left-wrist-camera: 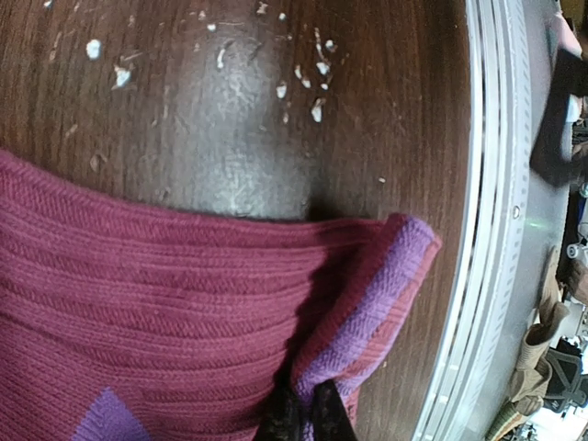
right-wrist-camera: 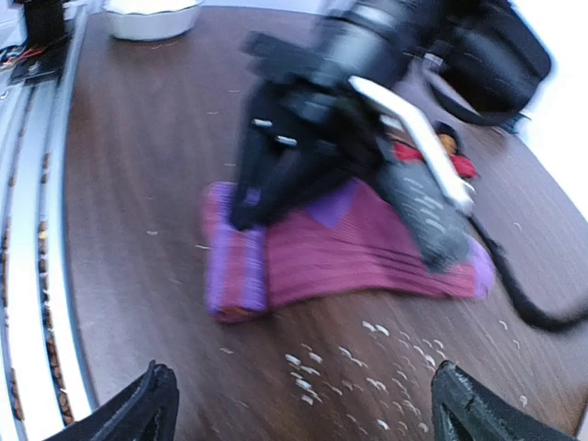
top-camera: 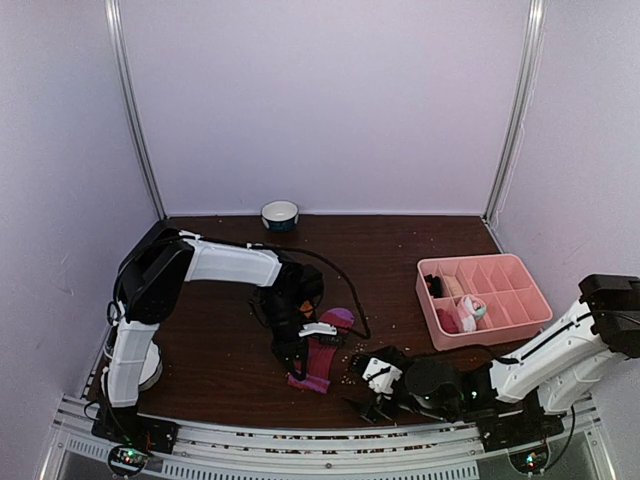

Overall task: Roll the socks
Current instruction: Roll the sock.

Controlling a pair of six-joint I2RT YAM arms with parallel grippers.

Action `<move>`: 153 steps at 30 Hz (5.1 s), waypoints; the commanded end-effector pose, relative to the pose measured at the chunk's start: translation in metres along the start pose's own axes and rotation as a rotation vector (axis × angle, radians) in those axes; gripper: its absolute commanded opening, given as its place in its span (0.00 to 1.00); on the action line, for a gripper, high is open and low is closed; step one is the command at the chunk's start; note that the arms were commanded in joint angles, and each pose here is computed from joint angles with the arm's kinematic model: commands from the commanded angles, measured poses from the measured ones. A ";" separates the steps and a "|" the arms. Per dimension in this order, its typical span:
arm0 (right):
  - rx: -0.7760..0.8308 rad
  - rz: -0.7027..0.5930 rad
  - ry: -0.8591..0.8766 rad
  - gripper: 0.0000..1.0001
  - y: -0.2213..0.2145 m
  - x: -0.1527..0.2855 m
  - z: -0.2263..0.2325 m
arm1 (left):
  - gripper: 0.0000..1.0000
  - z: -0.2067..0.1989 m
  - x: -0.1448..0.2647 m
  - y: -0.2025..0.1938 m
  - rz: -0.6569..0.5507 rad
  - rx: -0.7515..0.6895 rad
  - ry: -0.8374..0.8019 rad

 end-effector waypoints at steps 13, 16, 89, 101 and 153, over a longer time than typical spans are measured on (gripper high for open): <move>0.228 0.003 0.194 0.55 0.015 -0.079 0.032 | 0.02 0.019 -0.005 -0.004 0.022 0.019 0.036; 0.238 0.021 0.193 0.48 0.013 -0.086 0.028 | 0.03 0.019 -0.004 -0.005 0.022 0.019 0.030; -0.418 0.291 0.053 0.90 -0.043 -0.038 -0.031 | 0.00 0.002 0.013 -0.022 -0.067 -0.089 -0.132; -0.372 0.217 -0.237 0.99 -0.013 -0.027 -0.053 | 0.00 0.023 0.004 -0.028 -0.040 0.047 -0.112; -0.188 0.407 0.474 0.00 -0.074 -0.116 0.025 | 0.98 -0.017 0.102 -0.025 -0.380 -0.226 0.380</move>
Point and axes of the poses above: each gripper's point midway between its finger pads, its own x axis back along the fingers, its own z axis along the line the jaws close on, y = z × x, the point moved 8 cm from there along x, back along the fingers, and after that the axes turned 9 degrees about x, right-handed, at the moved point
